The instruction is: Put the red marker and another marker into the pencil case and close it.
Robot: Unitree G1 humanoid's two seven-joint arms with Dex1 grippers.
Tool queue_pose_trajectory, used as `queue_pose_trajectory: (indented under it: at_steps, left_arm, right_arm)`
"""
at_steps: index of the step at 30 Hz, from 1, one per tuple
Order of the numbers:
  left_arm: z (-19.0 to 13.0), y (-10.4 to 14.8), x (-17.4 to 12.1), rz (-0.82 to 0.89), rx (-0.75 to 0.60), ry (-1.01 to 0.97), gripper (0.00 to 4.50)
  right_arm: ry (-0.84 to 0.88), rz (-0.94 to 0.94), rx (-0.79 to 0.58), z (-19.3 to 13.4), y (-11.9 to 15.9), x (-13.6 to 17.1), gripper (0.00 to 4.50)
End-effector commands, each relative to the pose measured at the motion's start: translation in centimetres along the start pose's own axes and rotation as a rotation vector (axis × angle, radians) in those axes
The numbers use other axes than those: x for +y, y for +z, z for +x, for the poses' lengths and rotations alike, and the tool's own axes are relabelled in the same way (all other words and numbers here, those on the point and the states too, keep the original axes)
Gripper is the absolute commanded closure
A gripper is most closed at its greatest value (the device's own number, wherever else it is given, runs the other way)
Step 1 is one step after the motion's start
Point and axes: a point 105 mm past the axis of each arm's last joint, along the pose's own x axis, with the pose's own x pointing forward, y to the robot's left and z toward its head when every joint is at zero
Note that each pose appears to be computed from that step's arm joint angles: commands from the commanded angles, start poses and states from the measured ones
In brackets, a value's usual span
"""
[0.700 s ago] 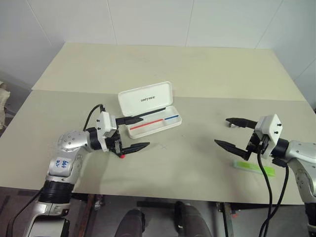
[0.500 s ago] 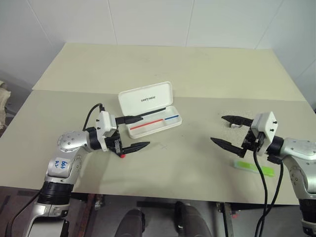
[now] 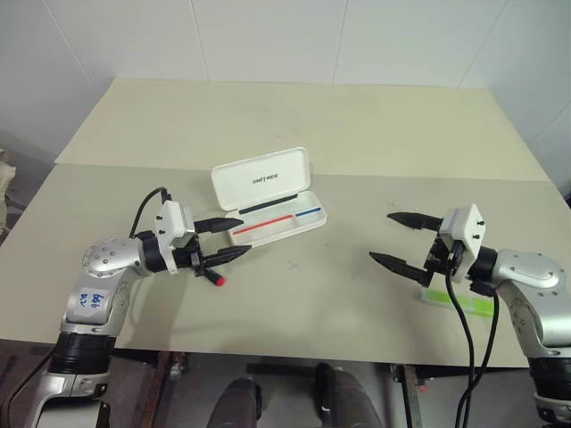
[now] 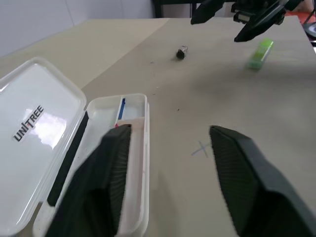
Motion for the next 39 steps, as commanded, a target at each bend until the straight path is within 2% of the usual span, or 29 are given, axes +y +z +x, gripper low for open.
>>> queue_pose_trajectory:
  at_steps: [1, 4, 13, 27, 39]
  left_arm:
    - [-1.0, -0.4, 0.9, 0.032, 0.069, 0.038, 2.35]
    - [-2.2, -0.8, 1.5, 0.027, 0.093, 0.038, 2.35]
    - [-1.8, -0.9, 2.9, 0.028, 0.153, -0.017, 2.35]
    - [-0.2, -1.4, 2.0, 0.023, 0.176, -0.153, 2.35]
    - [1.2, -3.8, 2.4, -0.023, 0.237, -0.15, 2.35]
  right_arm:
    - [0.047, -0.036, -0.067, 0.8, 1.5, 1.0, 0.0]
    - [0.067, -0.043, -0.091, 2.1, 2.2, 2.1, 0.0]
    - [0.095, -0.04, -0.168, 3.7, 3.5, 4.3, 0.0]
    - [0.061, -0.058, -0.217, 4.8, 4.6, 4.9, 0.0]
    - [0.023, -0.081, -0.234, 4.5, 5.6, 4.7, 0.0]
